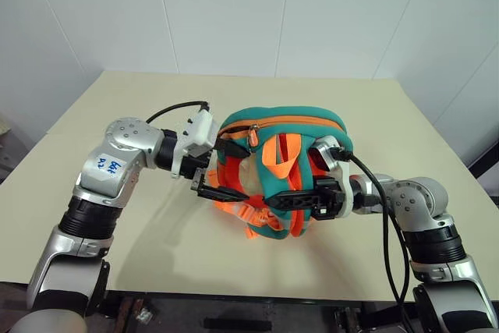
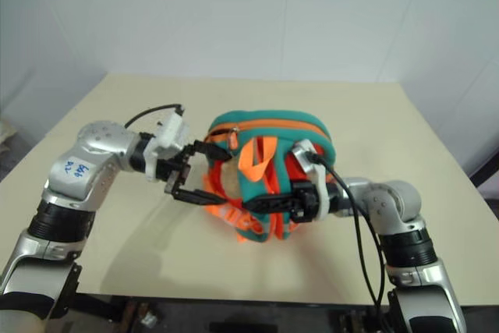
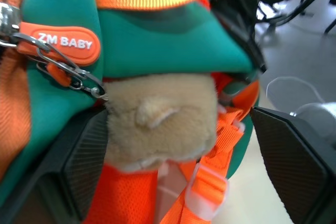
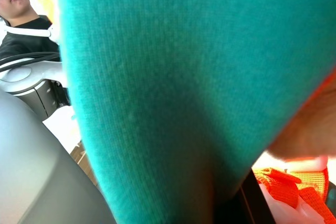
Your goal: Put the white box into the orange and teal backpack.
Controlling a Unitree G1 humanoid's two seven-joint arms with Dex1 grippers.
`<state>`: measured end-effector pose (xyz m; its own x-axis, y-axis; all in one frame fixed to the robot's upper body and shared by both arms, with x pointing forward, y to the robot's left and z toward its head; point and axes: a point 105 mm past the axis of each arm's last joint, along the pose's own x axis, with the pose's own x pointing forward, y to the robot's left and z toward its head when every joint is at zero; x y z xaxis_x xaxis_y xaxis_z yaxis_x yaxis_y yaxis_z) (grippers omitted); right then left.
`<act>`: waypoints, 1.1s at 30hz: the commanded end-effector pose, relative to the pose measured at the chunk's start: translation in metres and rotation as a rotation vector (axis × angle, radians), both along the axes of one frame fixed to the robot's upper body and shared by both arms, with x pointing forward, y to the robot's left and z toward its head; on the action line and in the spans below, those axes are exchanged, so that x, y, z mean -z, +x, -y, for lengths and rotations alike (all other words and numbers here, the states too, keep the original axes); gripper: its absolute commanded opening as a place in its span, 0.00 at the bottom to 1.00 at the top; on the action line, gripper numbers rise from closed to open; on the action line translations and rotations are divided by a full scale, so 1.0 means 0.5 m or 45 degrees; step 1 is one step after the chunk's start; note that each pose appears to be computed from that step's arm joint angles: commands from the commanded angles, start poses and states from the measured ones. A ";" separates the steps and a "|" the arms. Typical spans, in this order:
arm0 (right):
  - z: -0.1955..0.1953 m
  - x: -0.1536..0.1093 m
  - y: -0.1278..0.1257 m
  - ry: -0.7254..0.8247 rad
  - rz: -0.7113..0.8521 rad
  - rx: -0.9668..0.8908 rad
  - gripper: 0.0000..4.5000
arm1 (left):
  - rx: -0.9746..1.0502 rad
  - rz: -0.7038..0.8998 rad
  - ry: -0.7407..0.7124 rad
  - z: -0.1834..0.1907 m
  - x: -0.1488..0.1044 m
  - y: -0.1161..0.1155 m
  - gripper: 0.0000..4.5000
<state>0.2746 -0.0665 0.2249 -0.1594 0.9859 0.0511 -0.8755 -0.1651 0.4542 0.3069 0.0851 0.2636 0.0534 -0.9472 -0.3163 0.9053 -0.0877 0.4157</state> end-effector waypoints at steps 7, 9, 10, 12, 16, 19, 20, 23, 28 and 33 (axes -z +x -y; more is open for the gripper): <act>-0.010 -0.020 -0.018 0.045 0.055 -0.056 0.01 | -0.100 0.098 -0.003 0.010 -0.010 0.020 0.30; -0.011 -0.020 -0.018 0.046 0.055 -0.057 0.01 | -0.093 0.104 0.002 0.010 -0.011 0.018 0.19; -0.012 -0.020 -0.018 0.046 0.055 -0.057 0.01 | -0.075 0.097 0.007 0.007 -0.012 0.013 0.13; -0.012 -0.020 -0.017 0.046 0.055 -0.056 0.01 | 0.026 0.044 -0.014 -0.004 -0.023 -0.014 0.05; -0.013 -0.021 -0.017 0.046 0.053 -0.056 0.01 | 0.090 -0.095 -0.046 -0.055 -0.064 -0.047 0.04; -0.014 -0.020 -0.016 0.046 0.051 -0.056 0.01 | 0.062 -0.183 -0.021 -0.092 -0.086 -0.059 0.04; -0.014 -0.020 -0.016 0.046 0.050 -0.056 0.01 | 0.051 -0.208 -0.018 -0.104 -0.094 -0.063 0.04; -0.016 -0.019 -0.016 0.049 0.049 -0.057 0.01 | -0.025 -0.247 -0.067 -0.141 -0.123 -0.059 0.04; -0.019 -0.020 -0.015 0.056 0.049 -0.057 0.01 | -0.222 -0.299 -0.161 -0.209 -0.137 -0.021 0.04; -0.020 -0.020 -0.016 0.058 0.047 -0.057 0.01 | -0.351 -0.401 -0.233 -0.265 -0.111 0.005 0.04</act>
